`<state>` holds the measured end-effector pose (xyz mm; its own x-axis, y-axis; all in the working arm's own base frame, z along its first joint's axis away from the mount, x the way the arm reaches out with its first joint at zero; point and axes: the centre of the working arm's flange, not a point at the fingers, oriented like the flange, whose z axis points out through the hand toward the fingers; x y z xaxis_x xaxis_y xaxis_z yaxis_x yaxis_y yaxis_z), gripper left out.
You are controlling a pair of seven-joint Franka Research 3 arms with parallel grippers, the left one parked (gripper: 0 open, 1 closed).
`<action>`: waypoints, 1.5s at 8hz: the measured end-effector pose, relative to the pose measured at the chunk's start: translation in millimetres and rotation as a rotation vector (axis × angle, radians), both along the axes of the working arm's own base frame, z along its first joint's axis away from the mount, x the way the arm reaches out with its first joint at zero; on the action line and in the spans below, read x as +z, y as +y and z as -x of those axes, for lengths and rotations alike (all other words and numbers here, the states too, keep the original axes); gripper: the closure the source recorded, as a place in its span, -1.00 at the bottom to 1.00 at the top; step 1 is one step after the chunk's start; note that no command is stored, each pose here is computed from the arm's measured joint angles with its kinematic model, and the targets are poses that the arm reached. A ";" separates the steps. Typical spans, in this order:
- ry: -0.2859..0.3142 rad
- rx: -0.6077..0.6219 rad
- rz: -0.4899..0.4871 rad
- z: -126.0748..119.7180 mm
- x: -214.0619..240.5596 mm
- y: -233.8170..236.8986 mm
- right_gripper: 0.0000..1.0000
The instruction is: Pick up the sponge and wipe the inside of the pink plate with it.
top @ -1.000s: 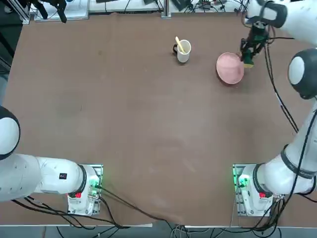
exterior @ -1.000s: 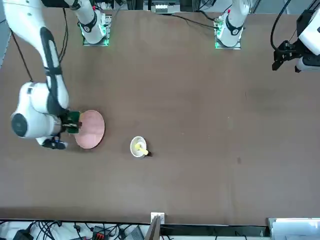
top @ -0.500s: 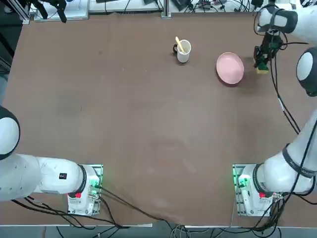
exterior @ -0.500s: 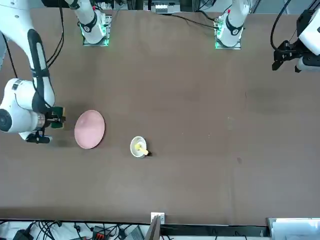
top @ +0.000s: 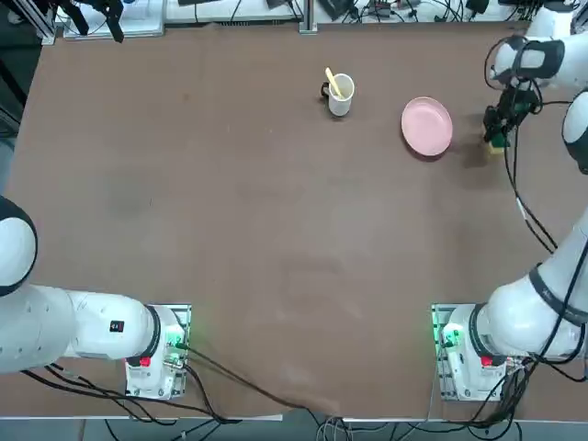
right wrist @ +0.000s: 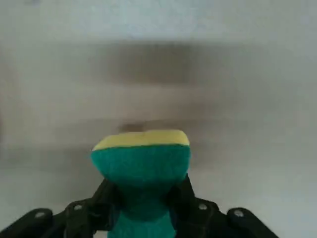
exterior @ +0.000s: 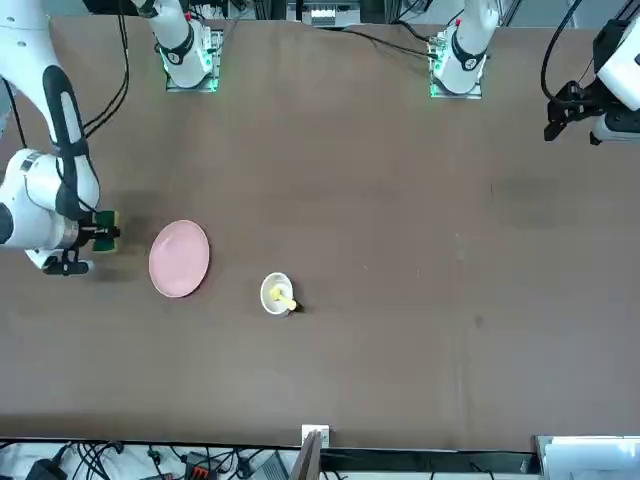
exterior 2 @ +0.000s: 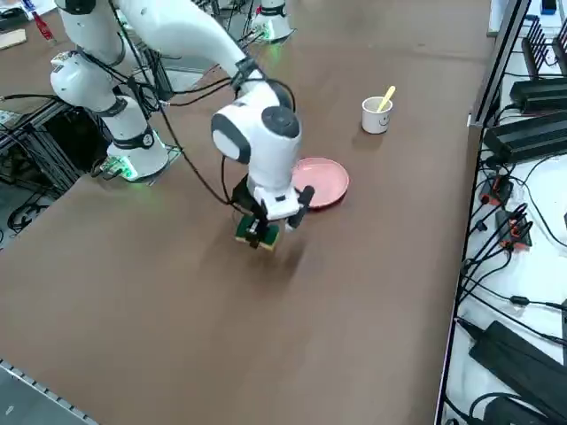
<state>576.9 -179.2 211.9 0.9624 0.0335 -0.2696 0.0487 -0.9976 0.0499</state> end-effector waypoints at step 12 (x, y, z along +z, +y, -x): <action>-0.076 0.027 0.002 -12.7 42.2 -14.8 -1.00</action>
<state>589.5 -194.0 254.1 0.9788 0.0595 -0.1961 0.0718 -0.9958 0.0560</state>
